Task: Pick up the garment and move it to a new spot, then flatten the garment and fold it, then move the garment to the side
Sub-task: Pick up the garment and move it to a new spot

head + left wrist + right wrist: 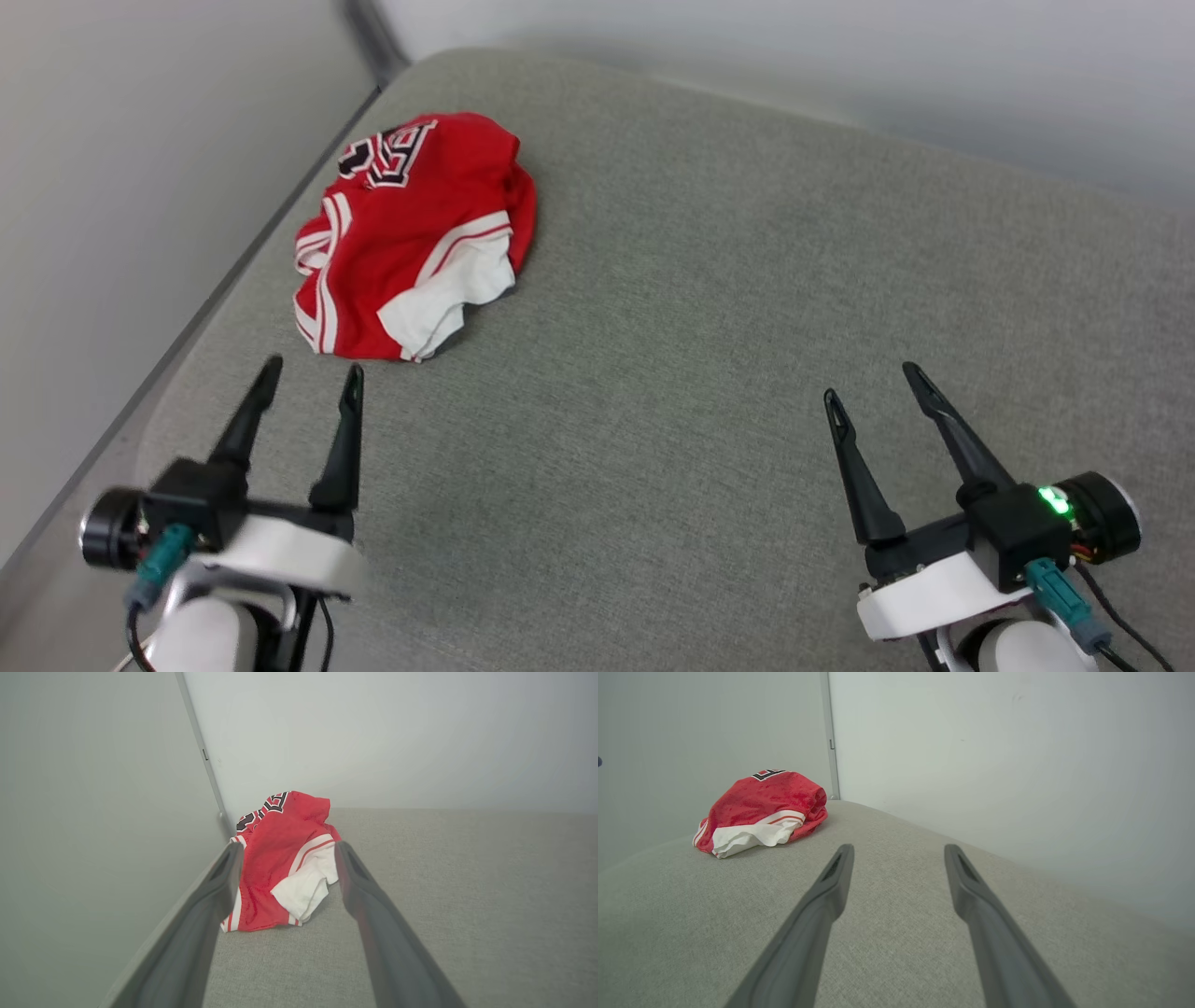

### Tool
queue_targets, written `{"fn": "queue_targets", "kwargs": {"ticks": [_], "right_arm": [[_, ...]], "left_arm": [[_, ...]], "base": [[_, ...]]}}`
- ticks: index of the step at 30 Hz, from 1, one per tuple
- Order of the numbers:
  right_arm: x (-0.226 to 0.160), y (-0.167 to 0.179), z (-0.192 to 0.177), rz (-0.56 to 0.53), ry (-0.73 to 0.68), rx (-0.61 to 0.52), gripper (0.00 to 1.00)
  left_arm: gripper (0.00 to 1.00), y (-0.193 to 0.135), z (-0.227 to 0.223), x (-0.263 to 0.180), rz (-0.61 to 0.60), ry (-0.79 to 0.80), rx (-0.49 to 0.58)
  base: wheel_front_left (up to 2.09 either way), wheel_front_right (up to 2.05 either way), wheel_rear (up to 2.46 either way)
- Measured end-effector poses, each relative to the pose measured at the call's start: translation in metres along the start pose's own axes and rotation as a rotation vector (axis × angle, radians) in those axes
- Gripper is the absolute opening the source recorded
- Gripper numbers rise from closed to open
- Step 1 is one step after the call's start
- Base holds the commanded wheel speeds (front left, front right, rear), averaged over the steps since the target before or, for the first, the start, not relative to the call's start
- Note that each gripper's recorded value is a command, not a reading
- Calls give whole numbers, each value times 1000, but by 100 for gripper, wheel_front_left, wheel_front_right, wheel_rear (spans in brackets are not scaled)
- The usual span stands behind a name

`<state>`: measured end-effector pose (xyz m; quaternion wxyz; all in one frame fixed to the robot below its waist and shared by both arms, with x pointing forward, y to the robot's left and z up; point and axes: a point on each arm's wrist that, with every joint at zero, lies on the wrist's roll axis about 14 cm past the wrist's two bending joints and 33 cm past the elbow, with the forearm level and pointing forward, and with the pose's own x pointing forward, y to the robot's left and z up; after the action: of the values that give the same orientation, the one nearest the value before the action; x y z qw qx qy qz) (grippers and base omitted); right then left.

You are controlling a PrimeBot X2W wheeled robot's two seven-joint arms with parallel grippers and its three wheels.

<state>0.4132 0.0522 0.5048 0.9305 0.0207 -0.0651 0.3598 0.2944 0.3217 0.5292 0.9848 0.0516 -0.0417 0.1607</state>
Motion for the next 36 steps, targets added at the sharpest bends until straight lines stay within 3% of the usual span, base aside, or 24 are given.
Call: {"fn": "queue_targets", "kwargs": {"ticks": [7,14,19,25,32,33,34,36], "right_arm": [[2,-25,-41,-41,67,-12,100],[-3,-56,-73,-110,118,-3,100],[-12,-68,-95,-137,167,3,100],[-16,-83,-112,-170,190,-2,100],[-22,-100,-125,-214,209,-11,100],[-23,-100,-126,-217,210,-10,100],[-23,-100,-127,-219,211,-10,100],[-23,-100,-127,-219,211,-10,100]], "left_arm": [[100,11,5,90,-128,24,70],[100,20,-45,152,-219,364,168],[100,21,-95,161,-241,669,169],[100,16,-132,171,-225,879,59],[100,17,-174,158,-211,1089,31],[81,17,-177,157,-207,1107,21],[81,17,-179,156,-203,1121,11],[0,21,-180,155,-183,1131,-1]], "base": [[0,0,0],[0,0,0],[0,0,0],[0,0,0],[0,0,0],[0,0,0],[0,0,0],[0,0,0]]}}
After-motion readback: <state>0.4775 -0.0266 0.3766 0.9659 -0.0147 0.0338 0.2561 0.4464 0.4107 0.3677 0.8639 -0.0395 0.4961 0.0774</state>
